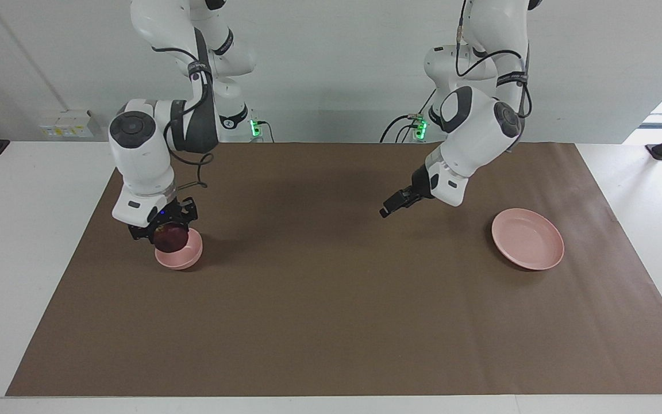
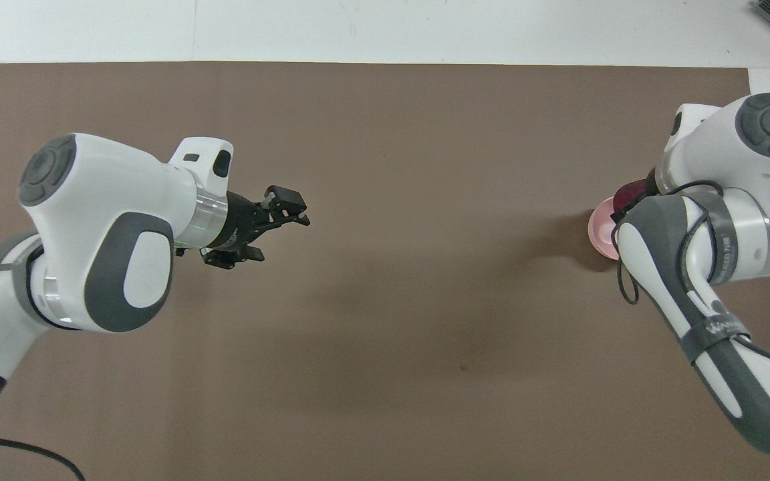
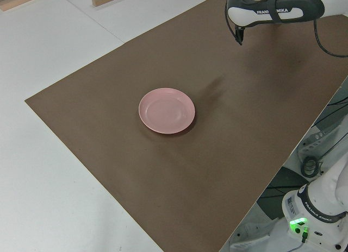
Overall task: Move apple from plate to bowl
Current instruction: 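Lower the apple into the pink bowl while the left gripper withdraws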
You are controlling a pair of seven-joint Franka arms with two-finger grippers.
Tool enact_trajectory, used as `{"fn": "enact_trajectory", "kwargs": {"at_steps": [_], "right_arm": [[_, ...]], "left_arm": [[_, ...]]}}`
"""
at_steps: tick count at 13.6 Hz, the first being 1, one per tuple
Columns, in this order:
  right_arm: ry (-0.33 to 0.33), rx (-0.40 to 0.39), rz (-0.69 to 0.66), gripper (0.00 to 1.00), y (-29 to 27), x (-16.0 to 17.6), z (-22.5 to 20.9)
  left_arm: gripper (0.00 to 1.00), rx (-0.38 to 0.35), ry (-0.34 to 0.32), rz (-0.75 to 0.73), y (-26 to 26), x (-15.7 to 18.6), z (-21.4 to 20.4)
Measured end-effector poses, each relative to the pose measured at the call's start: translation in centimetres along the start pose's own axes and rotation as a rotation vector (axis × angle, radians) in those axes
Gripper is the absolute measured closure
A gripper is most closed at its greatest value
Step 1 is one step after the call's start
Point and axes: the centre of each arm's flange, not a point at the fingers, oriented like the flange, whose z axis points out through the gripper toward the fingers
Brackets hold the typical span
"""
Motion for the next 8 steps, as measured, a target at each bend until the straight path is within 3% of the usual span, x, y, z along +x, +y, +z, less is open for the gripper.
{"fn": "enact_trajectory", "kwargs": {"at_steps": [4,8], "right_arm": [[-0.052,-0.022,-0.025,0.18,0.1,-0.2,2.2],[-0.079,-0.01,-0.038,0.18,-0.7,-0.6,3.6]], "left_arm": [[0.0,0.04,0.026,0.164,-5.3,3.8,-7.1],[0.0,0.196,0.102,0.396,-8.6,6.6,-12.0]]}}
